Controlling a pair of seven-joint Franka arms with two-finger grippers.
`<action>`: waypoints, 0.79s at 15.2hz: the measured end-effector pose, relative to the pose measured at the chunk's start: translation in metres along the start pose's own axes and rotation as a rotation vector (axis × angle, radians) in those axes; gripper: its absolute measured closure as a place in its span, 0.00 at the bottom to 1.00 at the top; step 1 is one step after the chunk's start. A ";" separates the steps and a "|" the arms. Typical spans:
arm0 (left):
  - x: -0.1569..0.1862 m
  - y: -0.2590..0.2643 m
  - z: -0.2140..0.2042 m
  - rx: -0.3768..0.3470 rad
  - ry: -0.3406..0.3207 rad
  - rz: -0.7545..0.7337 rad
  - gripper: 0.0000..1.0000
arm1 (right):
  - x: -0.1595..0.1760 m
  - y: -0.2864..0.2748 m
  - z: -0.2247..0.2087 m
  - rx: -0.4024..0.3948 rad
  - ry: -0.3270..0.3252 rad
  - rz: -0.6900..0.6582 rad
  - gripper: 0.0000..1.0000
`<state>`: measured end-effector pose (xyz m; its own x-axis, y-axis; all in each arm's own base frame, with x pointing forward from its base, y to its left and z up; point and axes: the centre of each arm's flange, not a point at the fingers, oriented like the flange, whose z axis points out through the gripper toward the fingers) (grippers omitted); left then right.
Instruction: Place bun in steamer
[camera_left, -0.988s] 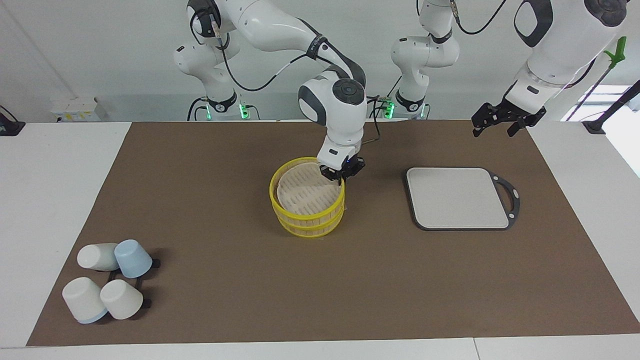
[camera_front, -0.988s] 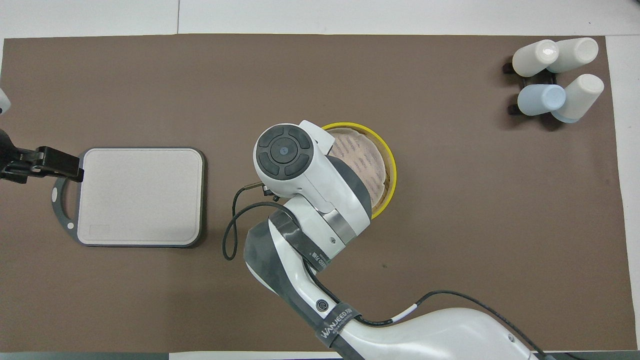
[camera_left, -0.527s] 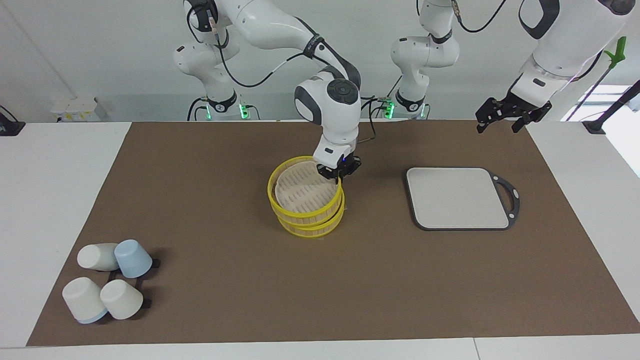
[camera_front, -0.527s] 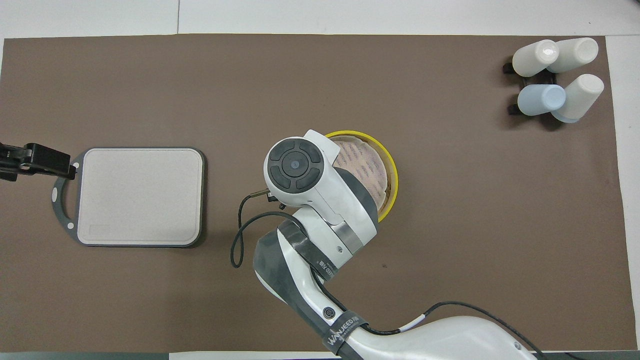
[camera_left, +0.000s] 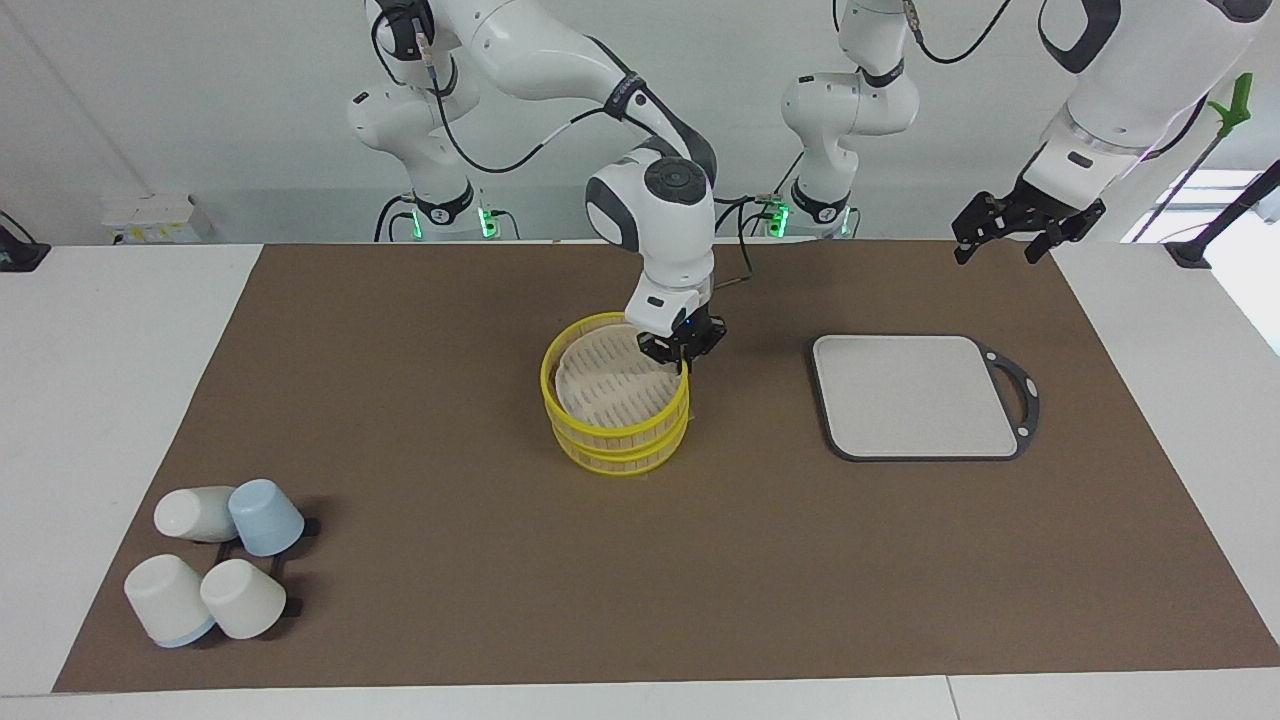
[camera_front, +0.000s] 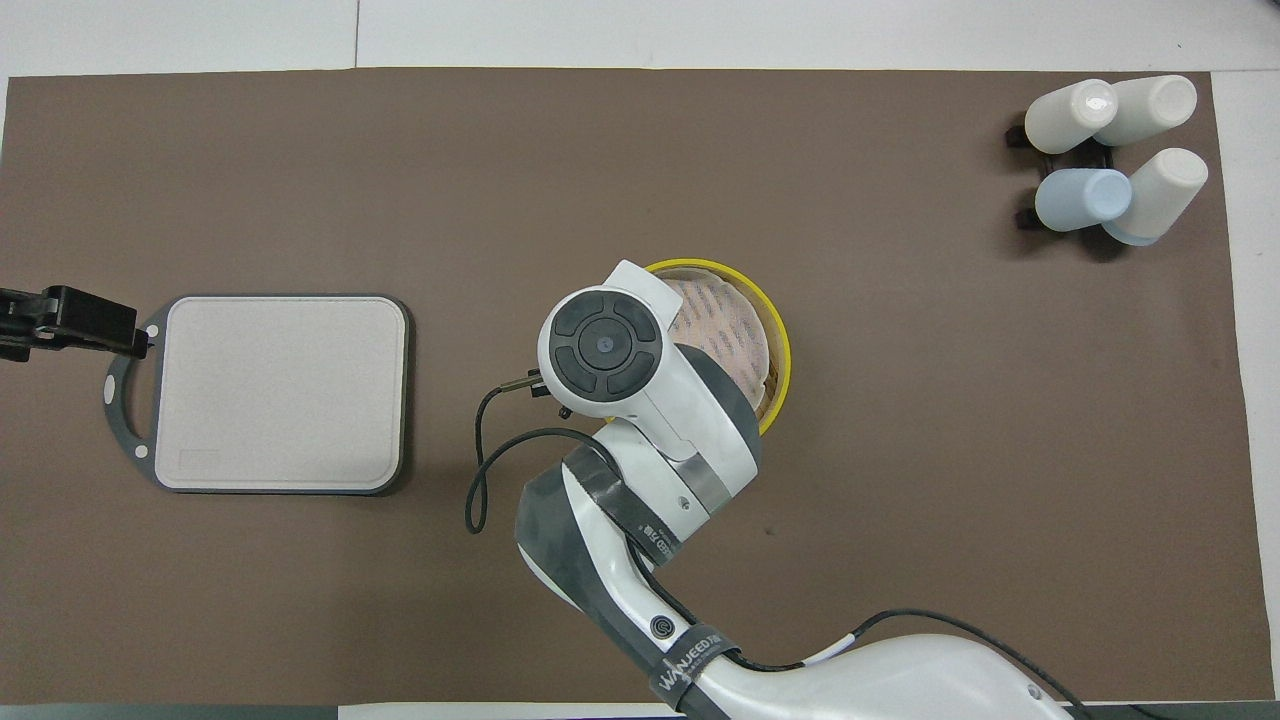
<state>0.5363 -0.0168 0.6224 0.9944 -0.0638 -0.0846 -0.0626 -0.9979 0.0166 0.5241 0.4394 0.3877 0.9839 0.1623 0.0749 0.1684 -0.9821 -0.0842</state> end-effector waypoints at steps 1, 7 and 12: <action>0.000 0.000 0.000 0.000 0.001 0.000 0.00 | 0.000 0.000 0.000 0.003 0.005 0.003 0.91; 0.000 -0.001 0.000 0.000 0.001 -0.002 0.00 | 0.001 -0.001 0.005 0.023 0.035 0.007 0.91; 0.000 -0.001 0.000 0.000 0.001 -0.002 0.00 | 0.010 0.000 0.011 0.052 0.099 0.003 0.74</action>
<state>0.5363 -0.0154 0.6228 0.9946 -0.0616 -0.0839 -0.0604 -0.9980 0.0166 0.5345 0.4418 0.3777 0.9741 0.1468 0.1719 0.1710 -0.9759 -0.1357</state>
